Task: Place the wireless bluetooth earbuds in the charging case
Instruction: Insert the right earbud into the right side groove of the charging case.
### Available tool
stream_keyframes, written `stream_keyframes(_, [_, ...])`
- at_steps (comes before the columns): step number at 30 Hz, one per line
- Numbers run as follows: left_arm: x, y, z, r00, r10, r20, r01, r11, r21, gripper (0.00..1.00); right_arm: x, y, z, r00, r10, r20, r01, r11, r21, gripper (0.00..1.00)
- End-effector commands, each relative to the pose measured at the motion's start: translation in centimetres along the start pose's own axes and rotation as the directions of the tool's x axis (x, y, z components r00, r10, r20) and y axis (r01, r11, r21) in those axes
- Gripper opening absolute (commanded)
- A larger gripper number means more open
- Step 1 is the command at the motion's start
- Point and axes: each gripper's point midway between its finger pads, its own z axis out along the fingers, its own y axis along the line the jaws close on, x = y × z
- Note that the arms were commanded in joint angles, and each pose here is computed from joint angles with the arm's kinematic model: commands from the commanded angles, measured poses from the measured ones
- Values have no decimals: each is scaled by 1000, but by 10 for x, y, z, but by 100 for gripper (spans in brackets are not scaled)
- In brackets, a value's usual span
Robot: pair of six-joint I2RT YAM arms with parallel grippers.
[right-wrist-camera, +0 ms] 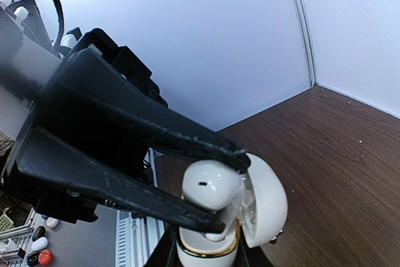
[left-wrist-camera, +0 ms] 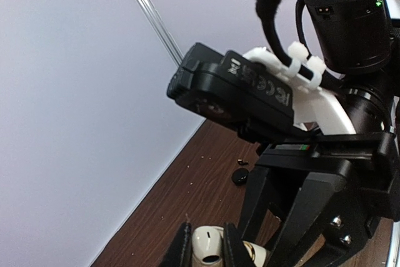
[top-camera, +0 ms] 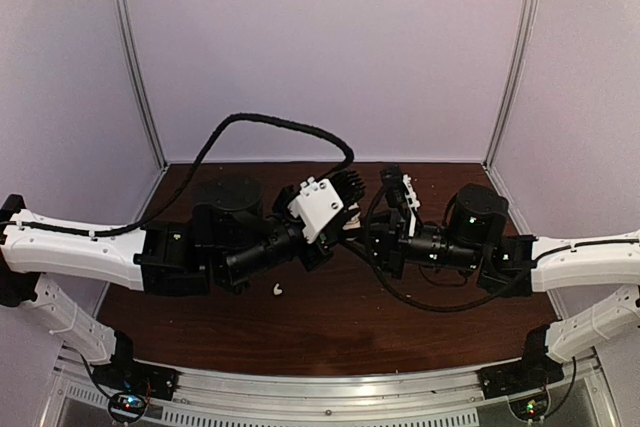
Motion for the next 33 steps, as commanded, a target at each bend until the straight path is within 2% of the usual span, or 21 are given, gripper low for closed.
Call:
stream_keyframes(1, [-1, -40, -5, 1000, -12, 11, 10, 987, 163, 9, -54, -7, -6, 987, -48, 155, 35, 996, 86, 0])
stream_keyframes(6, [1, -50, -7, 1000, -5, 17, 1, 976, 218, 12, -58, -12, -9, 985, -57, 162, 37, 992, 123, 0])
stream_keyframes(14, [4, -51, -9, 1000, 2, 7, -3, 974, 226, 16, -63, -12, -14, 982, -75, 175, 51, 989, 138, 0])
stream_keyframes(33, [5, -52, -20, 999, 13, 30, -20, 968, 248, 16, -53, -14, -9, 985, -107, 137, 88, 987, 135, 0])
